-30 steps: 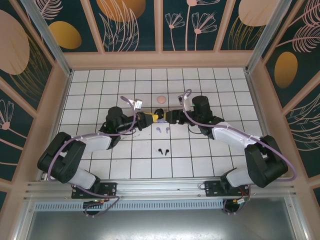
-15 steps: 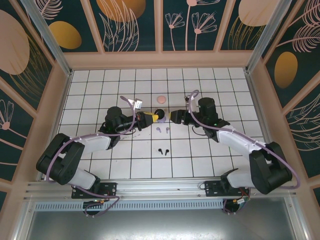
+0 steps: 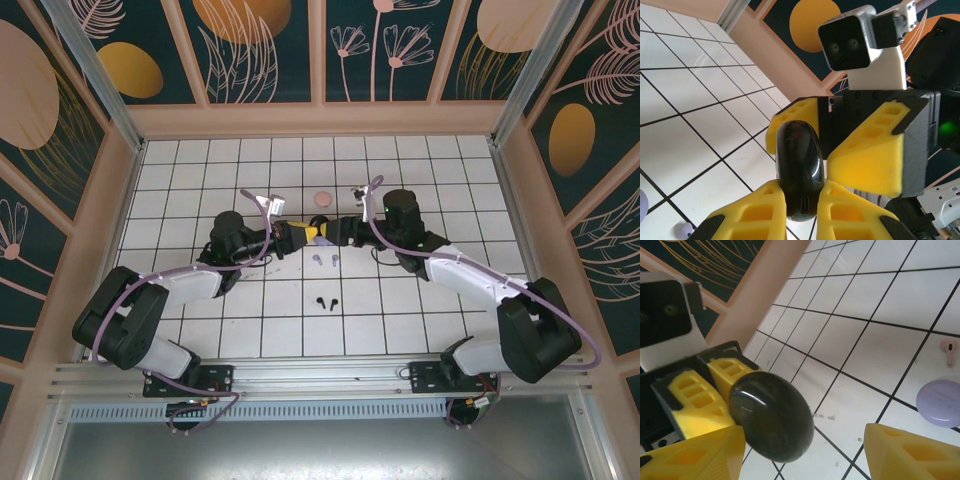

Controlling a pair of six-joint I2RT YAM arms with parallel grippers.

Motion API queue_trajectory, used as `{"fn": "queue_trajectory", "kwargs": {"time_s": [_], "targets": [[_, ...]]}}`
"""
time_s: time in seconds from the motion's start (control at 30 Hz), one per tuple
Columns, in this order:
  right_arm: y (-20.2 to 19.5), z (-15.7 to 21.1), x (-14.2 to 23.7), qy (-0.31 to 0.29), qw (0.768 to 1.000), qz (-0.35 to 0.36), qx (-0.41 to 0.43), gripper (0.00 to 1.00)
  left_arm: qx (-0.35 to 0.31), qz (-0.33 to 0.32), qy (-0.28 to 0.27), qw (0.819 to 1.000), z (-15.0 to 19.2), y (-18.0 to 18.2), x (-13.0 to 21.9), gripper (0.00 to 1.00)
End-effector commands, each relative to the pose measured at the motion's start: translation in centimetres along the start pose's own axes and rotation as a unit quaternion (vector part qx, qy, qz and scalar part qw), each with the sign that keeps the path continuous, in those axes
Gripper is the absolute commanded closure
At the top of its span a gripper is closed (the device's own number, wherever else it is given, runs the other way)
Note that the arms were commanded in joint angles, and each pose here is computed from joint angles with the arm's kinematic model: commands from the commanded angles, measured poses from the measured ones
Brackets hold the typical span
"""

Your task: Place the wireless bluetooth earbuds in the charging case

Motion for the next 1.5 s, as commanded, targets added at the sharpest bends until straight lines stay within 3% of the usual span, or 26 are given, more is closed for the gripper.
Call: {"fn": "queue_trajectory", "kwargs": {"time_s": [0.0, 0.53, 0.97, 1.23, 1.47], "targets": [[0.4, -1.6, -0.4, -0.025, 1.000, -0.001, 0.014, 0.37, -0.025, 0.025, -0.016, 0.999, -1.6, -1.1, -0.2, 1.00], [-3.5, -1.7, -0.7, -0.035, 0.999, 0.029, -0.027, 0.41, -0.031, 0.035, -0.021, 0.999, -2.0, -1.8, 0.1, 1.00], [-0.1, -0.5, 2.7, -0.014, 0.999, -0.041, 0.002, 0.44, -0.035, 0.050, -0.020, 0.998, -2.2, -2.3, 0.1, 1.00], [0.5, -0.2, 2.6, -0.009, 0.997, -0.073, -0.008, 0.53, -0.033, 0.068, -0.025, 0.997, -2.8, -2.9, 0.0, 1.00], [0.9, -0.2, 1.7, -0.003, 0.997, -0.080, -0.007, 0.55, -0.032, 0.071, -0.026, 0.997, -2.9, -3.0, -0.1, 1.00]]}}
Point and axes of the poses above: each hand's point on the last joint's axis, 136 mm out from that joint toward the fingers, its own x axis back along the fingers, its own y axis along the line the jaws close on, z = x × y, the point moved 3 cm from there along x, back along the fingers, and after that the axes turned 14 degrees about -x, right-handed, at the moved point
